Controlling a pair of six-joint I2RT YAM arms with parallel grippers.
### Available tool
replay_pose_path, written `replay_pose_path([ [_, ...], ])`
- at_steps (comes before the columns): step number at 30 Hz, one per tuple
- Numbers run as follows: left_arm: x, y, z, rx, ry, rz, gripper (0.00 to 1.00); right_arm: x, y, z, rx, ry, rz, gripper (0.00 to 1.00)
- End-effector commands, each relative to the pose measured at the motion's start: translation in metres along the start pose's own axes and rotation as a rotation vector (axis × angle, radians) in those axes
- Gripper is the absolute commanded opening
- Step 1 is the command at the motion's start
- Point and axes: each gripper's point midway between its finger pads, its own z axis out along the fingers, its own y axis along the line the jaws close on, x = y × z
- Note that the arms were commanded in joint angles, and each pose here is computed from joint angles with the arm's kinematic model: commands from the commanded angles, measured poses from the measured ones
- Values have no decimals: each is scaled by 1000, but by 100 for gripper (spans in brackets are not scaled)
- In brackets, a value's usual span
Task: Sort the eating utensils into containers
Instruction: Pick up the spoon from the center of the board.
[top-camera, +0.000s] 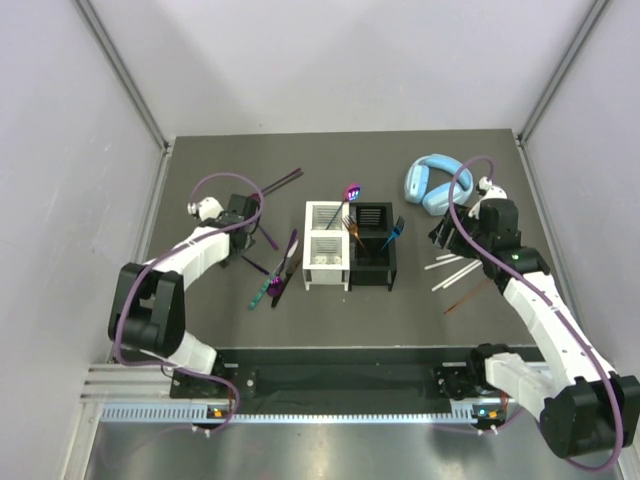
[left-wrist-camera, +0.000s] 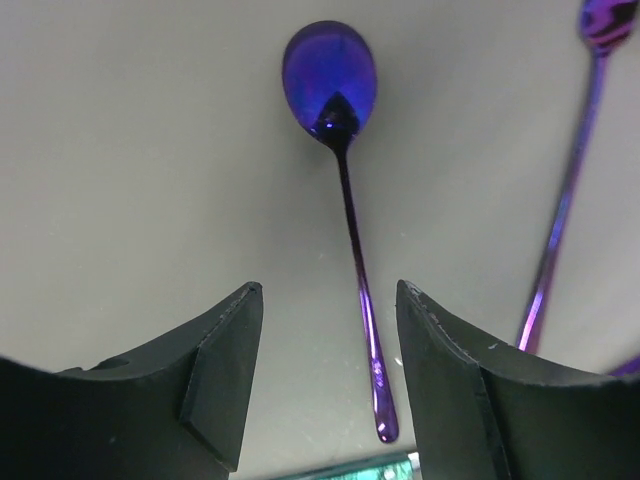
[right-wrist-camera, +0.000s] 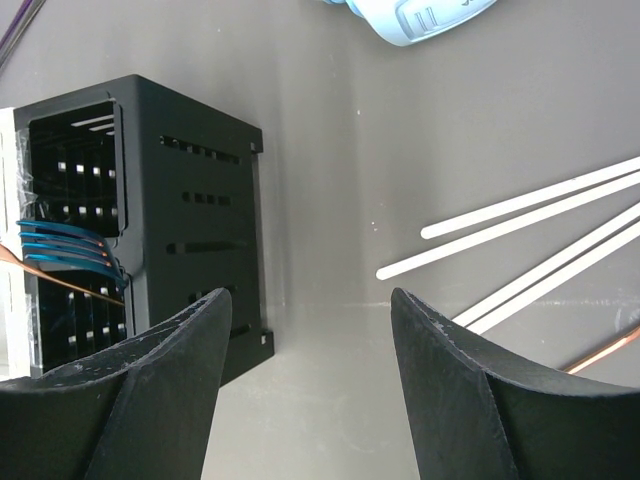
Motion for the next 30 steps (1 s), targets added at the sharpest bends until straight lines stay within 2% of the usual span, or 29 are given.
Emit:
replay_pose_path([
  [1, -2, 4, 13, -29, -9, -34, 61, -10, 2, 2, -13, -33, -13, 66],
  [10, -2, 12, 31, -66, 9, -50, 60, -10, 1, 3, -9, -31, -14, 66],
  [19, -10, -5, 40, -33, 22, -31, 59, -9, 0, 3, -5, -24, -16, 66],
  [30, -14, -6, 51, -60, 43, -30, 56, -10, 0, 3, -1, -26, -18, 65],
])
